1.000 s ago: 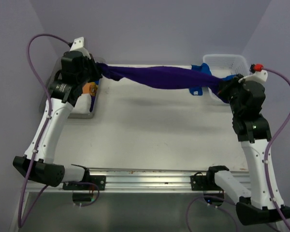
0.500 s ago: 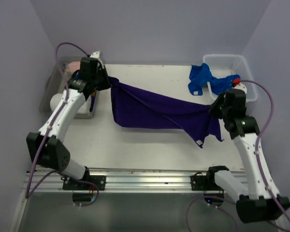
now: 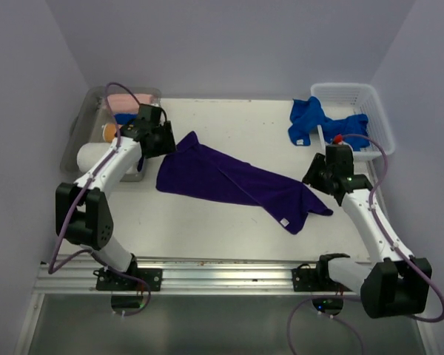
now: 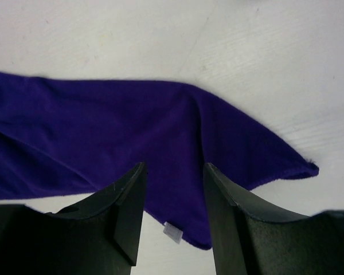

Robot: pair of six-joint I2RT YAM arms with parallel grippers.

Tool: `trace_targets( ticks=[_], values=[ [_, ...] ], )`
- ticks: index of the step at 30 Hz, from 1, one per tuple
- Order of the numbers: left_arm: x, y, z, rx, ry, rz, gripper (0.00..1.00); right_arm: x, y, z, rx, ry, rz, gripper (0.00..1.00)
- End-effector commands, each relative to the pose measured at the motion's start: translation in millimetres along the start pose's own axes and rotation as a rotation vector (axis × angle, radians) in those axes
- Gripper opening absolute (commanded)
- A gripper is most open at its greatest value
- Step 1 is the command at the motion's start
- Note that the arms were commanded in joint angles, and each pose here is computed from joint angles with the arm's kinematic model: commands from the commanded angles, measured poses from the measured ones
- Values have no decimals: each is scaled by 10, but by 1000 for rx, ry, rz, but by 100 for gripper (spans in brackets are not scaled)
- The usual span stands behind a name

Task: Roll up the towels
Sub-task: Flatten the towel

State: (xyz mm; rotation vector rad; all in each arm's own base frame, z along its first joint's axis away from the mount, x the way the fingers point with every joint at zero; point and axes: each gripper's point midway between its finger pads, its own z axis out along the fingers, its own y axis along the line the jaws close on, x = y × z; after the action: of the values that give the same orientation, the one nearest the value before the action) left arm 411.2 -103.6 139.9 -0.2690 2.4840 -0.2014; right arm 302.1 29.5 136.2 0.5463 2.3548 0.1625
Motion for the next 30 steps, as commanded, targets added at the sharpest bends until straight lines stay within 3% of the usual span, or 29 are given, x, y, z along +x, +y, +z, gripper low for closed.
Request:
trace_targets(
  ticks=[1, 4, 9, 19, 27, 30],
  values=[
    [321, 284, -82, -114, 15, -18, 60, 229, 22, -46, -64, 30, 19, 48],
    [670, 439, 9, -160, 82, -47, 59, 416, -31, -121, -76, 51, 22, 48],
    [1062, 425, 164, -206, 154, -35, 71, 622, -33, -222, -102, 105, 15, 48],
    [1145, 731, 234, -387, 105, -122, 65, 810, -87, -253, -100, 145, 11, 48],
    [1135, 675, 488, -354, 131, -93, 74, 954, -43, -270, -130, 203, -6, 48],
    [1211, 609, 617, -323, 169, -87, 63, 1081, -32, -266, -112, 233, -27, 49]
  ],
)
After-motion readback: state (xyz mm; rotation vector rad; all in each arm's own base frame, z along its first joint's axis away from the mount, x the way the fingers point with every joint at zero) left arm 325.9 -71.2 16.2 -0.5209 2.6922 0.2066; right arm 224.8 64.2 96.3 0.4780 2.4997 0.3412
